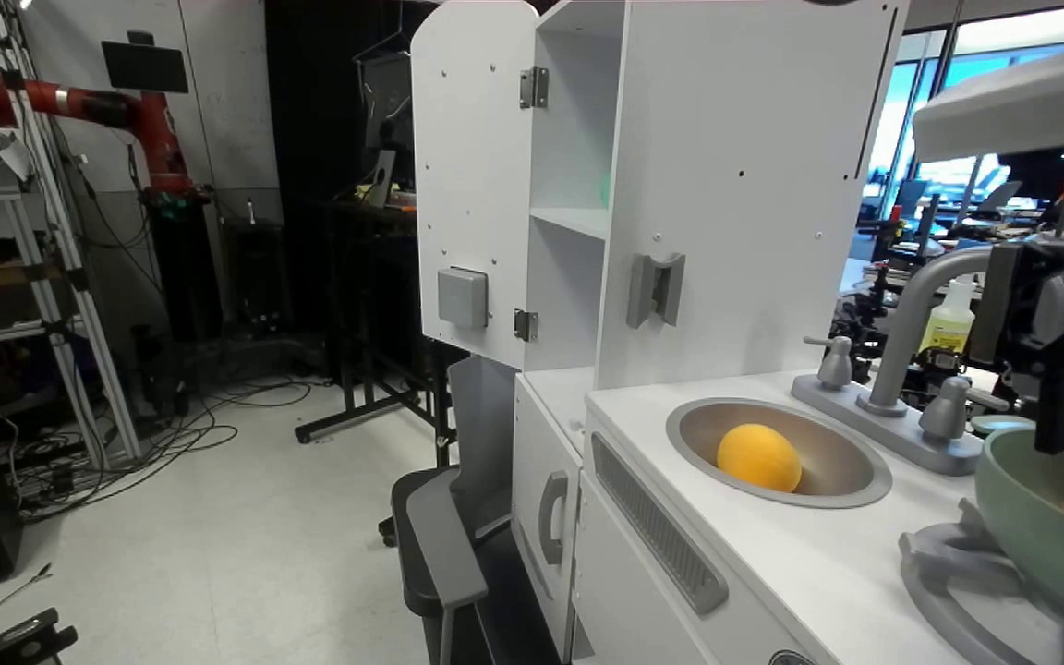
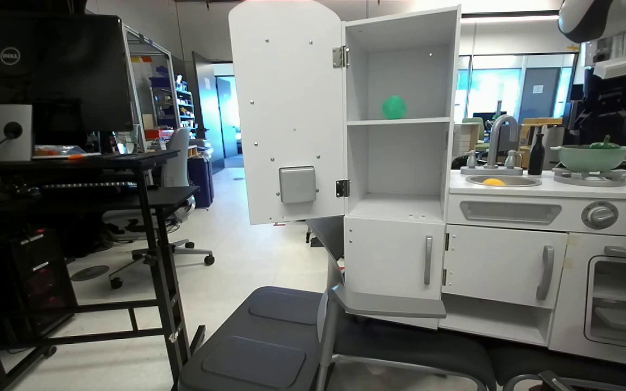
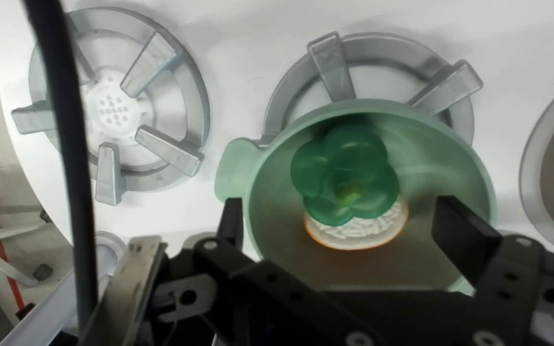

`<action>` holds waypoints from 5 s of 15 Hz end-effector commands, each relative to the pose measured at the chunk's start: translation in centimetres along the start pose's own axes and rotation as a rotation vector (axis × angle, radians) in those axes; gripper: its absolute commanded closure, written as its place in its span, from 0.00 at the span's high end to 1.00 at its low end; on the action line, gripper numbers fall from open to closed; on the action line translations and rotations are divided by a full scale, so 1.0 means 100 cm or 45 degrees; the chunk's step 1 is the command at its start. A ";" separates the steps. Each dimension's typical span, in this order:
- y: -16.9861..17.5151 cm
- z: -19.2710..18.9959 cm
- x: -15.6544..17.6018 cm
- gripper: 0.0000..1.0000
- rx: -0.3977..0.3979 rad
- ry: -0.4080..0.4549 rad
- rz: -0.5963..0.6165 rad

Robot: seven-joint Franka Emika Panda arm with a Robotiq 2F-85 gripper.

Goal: Open the door of the top cabinet then put the green plushie and the green pepper in the top compartment of the open cabinet

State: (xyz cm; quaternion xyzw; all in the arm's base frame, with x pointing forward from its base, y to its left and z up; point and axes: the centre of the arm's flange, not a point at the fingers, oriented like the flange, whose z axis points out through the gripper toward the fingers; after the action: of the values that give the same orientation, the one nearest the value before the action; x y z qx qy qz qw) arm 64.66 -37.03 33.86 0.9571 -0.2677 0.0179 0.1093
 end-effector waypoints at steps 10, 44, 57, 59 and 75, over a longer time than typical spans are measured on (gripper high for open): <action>-0.021 0.023 0.023 1.00 0.047 -0.010 -0.147; -0.002 0.016 0.016 1.00 0.191 -0.137 -0.337; -0.047 0.039 0.031 0.58 0.215 -0.198 -0.372; -0.060 0.049 0.037 0.42 0.226 -0.190 -0.385; 0.031 0.001 0.030 0.06 0.180 -0.189 -0.361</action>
State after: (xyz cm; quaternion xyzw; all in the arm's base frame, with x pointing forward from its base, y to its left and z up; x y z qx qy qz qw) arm 67.47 -39.49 31.79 0.9901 -0.1313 -0.0417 0.0261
